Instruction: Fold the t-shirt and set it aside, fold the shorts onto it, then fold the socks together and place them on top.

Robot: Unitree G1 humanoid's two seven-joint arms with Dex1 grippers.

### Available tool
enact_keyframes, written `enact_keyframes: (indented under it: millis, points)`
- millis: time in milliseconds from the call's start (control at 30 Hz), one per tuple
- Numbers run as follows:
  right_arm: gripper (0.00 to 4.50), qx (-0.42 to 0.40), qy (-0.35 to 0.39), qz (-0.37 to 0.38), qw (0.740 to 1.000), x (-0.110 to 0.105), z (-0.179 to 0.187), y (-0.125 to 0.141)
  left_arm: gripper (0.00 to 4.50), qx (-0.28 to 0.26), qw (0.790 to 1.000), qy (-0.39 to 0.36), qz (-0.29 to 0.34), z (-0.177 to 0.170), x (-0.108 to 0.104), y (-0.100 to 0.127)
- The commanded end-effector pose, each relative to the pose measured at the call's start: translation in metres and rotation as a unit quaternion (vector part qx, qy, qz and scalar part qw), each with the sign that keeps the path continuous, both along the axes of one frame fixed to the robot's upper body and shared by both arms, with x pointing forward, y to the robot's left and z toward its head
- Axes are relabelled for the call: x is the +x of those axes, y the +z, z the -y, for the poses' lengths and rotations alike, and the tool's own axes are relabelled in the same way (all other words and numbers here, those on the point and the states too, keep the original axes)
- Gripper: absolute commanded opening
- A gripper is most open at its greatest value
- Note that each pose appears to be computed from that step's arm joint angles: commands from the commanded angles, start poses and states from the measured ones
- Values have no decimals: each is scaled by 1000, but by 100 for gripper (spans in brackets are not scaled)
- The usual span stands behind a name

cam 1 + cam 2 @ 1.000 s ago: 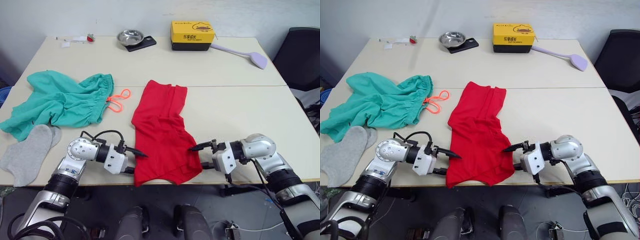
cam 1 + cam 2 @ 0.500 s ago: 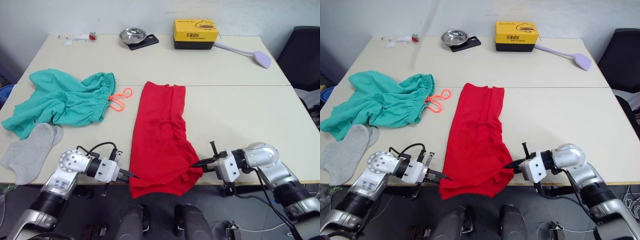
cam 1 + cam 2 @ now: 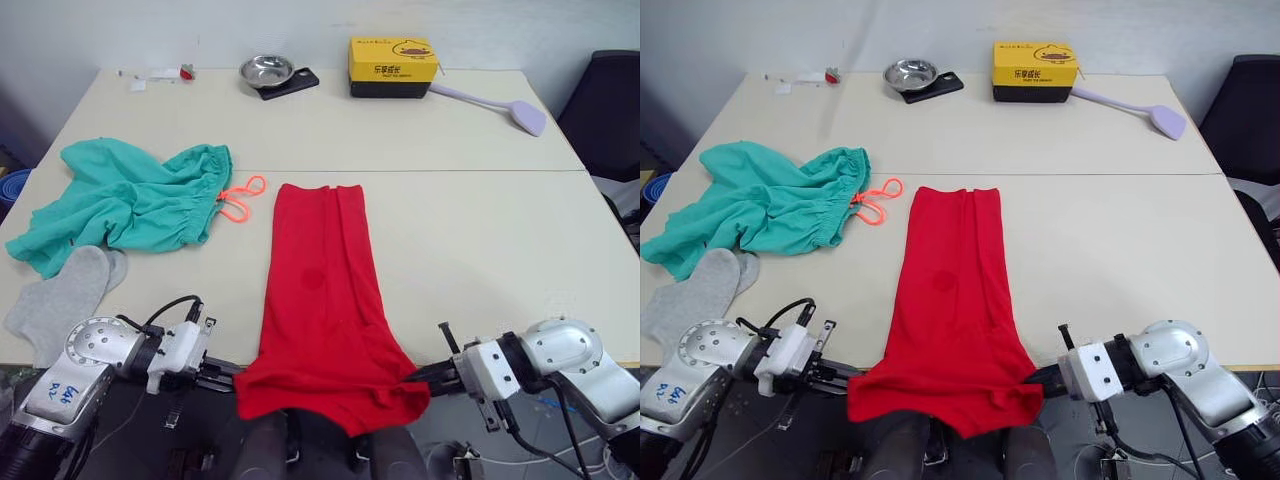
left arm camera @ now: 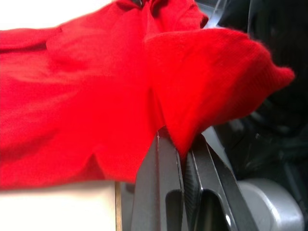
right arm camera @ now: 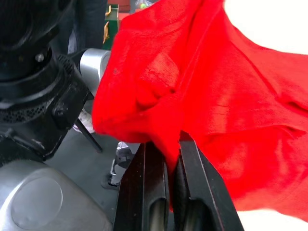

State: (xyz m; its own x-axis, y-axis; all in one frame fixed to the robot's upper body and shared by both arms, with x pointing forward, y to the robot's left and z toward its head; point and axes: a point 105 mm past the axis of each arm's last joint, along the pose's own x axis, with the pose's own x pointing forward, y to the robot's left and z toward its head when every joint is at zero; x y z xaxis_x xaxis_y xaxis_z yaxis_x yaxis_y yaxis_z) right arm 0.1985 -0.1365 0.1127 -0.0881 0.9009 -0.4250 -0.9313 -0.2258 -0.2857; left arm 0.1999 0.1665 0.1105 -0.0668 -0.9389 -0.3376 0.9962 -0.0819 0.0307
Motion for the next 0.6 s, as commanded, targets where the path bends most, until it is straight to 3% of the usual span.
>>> enact_keyframes:
  millis: [33,100,267,433,600]
  points:
    - [5,41,-53,-13,998,27,-5,37,0,-73,994,86,-12,0,33,40]
    - [5,65,-79,-1,995,48,-9,53,0,-103,985,135,-38,-5,55,55]
    - [5,106,-170,39,979,113,-9,80,0,-149,960,234,-25,-16,121,82]
    - [5,104,-309,78,942,192,-6,83,0,-158,929,335,-23,-13,187,83]
    - [5,117,-412,87,899,238,-11,83,0,-176,905,386,-2,2,225,83]
